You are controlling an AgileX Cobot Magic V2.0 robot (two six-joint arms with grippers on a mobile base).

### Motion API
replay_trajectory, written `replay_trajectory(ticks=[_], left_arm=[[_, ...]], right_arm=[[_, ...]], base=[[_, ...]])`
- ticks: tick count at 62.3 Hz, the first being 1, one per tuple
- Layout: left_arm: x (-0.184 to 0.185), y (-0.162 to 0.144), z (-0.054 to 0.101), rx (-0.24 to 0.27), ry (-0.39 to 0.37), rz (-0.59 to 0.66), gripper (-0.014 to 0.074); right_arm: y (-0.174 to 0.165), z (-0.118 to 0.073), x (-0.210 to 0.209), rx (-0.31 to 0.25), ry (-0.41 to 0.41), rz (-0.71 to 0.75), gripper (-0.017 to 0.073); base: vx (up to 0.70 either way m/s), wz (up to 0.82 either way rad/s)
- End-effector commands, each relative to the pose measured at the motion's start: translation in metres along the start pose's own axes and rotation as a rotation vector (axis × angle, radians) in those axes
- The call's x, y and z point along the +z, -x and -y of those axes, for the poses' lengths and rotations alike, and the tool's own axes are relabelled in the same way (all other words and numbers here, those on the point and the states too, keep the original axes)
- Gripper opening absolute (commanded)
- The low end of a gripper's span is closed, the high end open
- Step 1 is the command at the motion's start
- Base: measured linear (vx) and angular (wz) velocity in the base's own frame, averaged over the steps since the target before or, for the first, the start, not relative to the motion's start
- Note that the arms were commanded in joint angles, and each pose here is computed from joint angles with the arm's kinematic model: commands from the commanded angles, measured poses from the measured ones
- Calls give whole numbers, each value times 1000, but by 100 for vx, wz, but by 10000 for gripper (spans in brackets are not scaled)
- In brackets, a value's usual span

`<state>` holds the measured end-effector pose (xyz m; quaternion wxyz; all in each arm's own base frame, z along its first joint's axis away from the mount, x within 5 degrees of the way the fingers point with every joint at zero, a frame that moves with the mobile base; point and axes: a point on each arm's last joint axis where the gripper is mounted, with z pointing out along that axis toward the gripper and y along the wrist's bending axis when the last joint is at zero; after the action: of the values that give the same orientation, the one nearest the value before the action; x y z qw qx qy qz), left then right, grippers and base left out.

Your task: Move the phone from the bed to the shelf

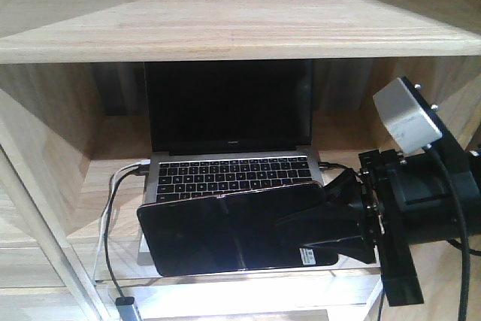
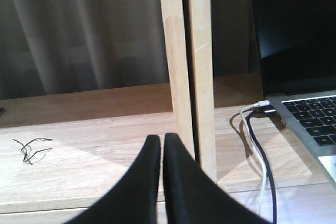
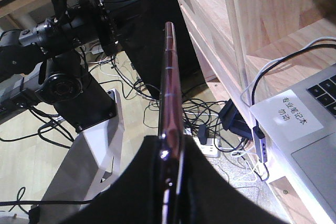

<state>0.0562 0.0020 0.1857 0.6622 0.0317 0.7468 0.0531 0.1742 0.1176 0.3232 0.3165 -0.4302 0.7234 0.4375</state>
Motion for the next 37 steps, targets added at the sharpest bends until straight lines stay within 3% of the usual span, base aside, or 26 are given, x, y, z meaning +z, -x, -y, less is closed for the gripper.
replay_trajectory(ticks=[1,37], left_arm=[[-3,14,-2,-14,10,107,1],[-3,14,-2,-14,10,107,1]], right_arm=[[13,-16,-6,-24,88,74,-2],[13,-16,-6,-21,90,80,-2]], base=[[2,3],[0,0]])
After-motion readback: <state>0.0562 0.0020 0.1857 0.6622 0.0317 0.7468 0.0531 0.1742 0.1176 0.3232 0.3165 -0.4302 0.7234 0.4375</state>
